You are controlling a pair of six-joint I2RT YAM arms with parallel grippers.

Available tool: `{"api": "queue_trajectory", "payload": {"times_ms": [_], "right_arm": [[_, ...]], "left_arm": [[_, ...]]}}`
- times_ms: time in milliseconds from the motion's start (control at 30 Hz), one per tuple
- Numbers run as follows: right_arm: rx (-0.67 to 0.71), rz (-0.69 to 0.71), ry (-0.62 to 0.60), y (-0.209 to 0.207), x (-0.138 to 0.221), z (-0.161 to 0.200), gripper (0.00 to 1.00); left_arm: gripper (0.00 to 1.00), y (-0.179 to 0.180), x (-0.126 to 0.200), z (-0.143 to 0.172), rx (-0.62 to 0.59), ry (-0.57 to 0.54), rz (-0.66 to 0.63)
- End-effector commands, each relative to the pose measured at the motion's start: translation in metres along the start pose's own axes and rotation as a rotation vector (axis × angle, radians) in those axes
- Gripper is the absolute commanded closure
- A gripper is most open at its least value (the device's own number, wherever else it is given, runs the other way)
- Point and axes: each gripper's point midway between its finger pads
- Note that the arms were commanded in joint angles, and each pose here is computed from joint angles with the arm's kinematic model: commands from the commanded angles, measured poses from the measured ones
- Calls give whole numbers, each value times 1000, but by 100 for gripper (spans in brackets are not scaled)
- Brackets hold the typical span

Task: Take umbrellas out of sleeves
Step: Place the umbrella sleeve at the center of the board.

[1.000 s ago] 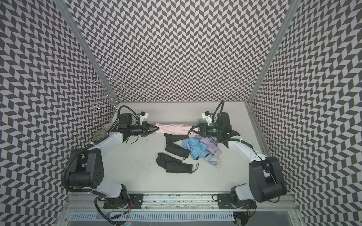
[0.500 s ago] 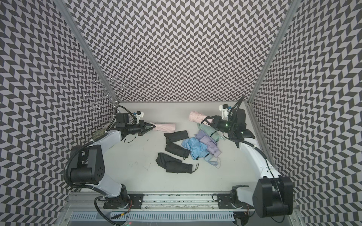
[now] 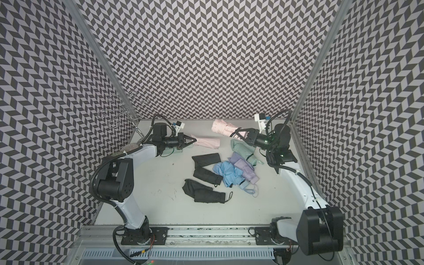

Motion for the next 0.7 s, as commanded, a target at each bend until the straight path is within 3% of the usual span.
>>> {"api": "queue_trajectory", "payload": {"times_ms": [0,667], "right_arm": [[92,-82,5,26,-1,-2,84],[28,-31,40,-14,-8,6,84]], "left_arm": [[98,6,-14,-7,-16,3,30],[94,80,-56,14,58,78,-42]]}}
Point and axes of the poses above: each gripper's point midway between its finger pads, its own x axis back along the fingers, its own y axis along the line the jaws close on, z = x × y, and after that the axes turned 13 degrees about -x, right-handed
